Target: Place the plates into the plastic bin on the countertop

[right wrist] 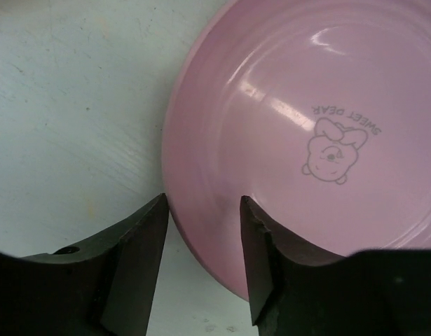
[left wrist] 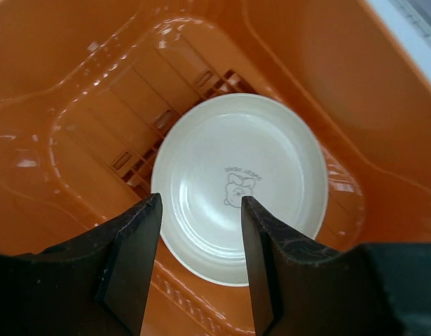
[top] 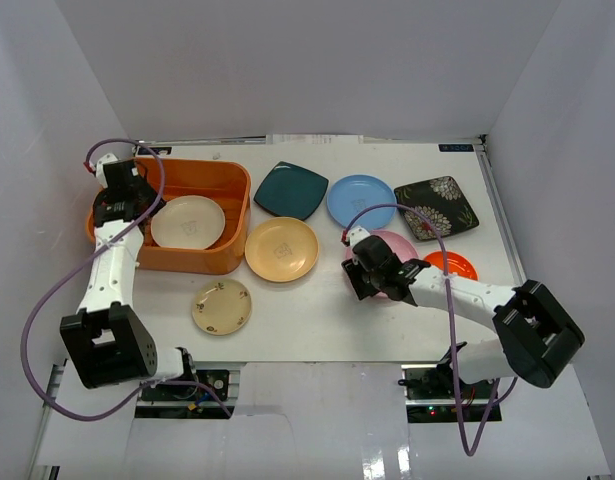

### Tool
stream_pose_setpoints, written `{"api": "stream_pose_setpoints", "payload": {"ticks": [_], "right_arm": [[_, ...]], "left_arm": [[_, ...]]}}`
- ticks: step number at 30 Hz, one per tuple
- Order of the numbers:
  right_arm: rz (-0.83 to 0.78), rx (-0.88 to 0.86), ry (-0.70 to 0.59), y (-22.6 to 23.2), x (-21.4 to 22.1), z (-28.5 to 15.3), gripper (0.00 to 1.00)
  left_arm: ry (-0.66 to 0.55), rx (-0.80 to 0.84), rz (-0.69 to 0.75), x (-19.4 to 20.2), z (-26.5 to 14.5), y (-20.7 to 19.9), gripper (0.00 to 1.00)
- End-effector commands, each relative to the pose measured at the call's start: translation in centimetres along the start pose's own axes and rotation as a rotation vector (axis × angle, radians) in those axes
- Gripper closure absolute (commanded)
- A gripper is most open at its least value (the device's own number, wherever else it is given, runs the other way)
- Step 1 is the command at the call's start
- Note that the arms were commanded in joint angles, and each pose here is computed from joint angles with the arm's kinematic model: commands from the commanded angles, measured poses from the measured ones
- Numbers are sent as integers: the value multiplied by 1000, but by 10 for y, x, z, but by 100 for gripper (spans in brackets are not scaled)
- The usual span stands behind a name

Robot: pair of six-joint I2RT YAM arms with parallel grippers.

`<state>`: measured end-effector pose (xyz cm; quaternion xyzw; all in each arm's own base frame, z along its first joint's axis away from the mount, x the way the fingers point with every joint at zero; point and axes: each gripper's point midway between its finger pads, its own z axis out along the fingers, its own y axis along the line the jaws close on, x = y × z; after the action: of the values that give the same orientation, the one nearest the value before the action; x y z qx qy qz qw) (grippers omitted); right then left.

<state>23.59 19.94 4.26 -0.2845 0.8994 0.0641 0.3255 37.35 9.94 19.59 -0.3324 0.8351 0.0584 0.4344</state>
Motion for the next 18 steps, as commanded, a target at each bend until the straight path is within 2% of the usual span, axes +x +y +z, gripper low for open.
{"api": "stream_pose_setpoints", "payload": {"ticks": [1, 2, 4, 5, 8, 12, 16, 18], "right_arm": [[-32, -20, -6, 7, -8, 3, 50], [-39, -19, 8, 8, -4, 6, 53], [-48, -25, 18, 10, -2, 8, 64], [-56, -29, 25, 11, 0, 8, 80], [-86, -19, 11, 16, -5, 1, 92], [-142, -11, -68, 30, -18, -26, 92], [-185, -109, -176, 61, -29, -57, 92], [-186, -165, -236, 70, -36, -73, 92]], "left_arm": [[-82, 155, -46, -23, -32, -24, 40], [-91, 192, -53, -26, -40, -29, 40], [-136, 307, -53, -34, -72, -47, 40], [-136, 382, -32, -33, -87, -61, 40], [-109, 623, 35, -18, -147, -104, 42], [64, 858, 126, 45, -206, -144, 42], [280, 997, 175, 111, -230, -161, 42], [356, 1007, 214, 138, -231, -167, 42]]}}
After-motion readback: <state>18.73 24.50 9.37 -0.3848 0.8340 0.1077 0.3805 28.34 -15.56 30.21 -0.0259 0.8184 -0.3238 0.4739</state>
